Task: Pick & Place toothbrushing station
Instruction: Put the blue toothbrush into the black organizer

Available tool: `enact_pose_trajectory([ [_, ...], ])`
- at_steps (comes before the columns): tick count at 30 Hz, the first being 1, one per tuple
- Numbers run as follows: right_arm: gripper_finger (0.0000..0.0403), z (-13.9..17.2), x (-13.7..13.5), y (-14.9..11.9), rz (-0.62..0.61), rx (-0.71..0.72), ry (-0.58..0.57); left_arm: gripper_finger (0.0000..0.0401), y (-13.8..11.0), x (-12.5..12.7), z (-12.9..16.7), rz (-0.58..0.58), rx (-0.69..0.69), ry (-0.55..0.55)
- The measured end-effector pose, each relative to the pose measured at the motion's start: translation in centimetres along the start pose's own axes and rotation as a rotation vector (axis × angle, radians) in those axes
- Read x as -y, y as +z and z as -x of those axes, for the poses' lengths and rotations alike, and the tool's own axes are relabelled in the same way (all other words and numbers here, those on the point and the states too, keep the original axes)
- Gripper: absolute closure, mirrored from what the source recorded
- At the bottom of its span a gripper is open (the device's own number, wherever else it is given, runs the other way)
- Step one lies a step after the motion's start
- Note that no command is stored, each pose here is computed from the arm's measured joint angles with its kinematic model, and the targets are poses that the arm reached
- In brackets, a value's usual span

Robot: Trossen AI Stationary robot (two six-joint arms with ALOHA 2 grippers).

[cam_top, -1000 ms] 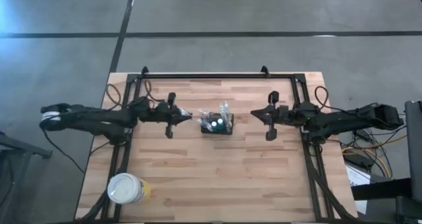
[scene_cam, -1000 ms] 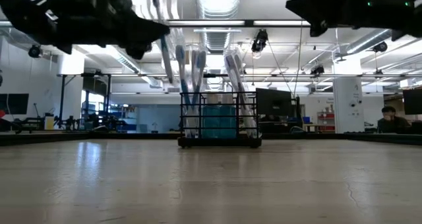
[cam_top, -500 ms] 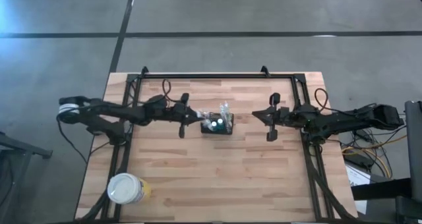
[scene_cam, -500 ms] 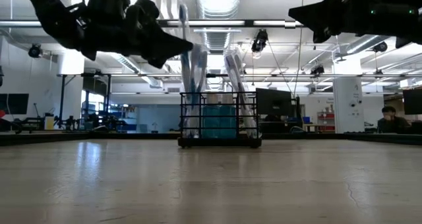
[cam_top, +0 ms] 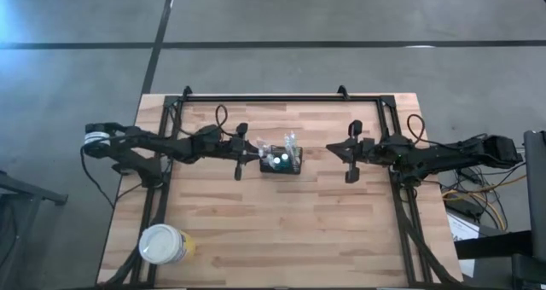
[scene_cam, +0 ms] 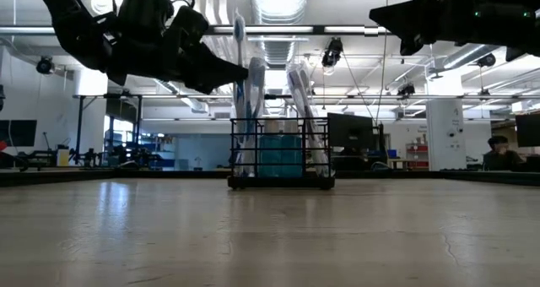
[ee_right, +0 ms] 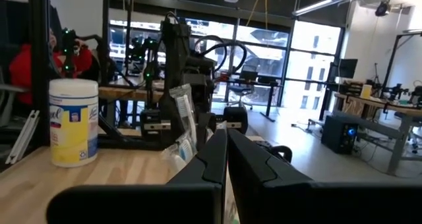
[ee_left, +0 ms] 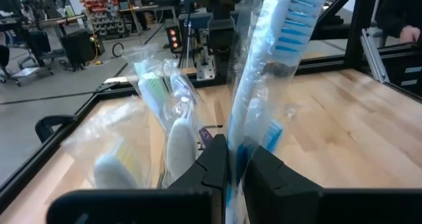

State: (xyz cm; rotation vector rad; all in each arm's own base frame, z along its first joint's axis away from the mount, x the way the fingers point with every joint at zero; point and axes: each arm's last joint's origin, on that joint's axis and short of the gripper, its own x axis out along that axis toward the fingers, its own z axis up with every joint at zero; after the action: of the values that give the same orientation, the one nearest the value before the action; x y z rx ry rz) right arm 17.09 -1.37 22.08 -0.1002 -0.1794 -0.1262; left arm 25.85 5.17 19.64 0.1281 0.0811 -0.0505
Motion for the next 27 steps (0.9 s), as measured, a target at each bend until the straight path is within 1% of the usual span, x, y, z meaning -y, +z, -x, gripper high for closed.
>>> enact_pose_trajectory([
  [15,0.0394,0.0,0.0,0.1,-0.009,0.002,0.0,0.0377,-2.2,0.1,-0.9,0.004,-0.069,-0.012],
  [27,0.0394,0.0,0.0,0.0,-0.009,-0.001,0.0,0.0377,-2.3,0.1,-1.0,0.006,-0.073,-0.016],
])
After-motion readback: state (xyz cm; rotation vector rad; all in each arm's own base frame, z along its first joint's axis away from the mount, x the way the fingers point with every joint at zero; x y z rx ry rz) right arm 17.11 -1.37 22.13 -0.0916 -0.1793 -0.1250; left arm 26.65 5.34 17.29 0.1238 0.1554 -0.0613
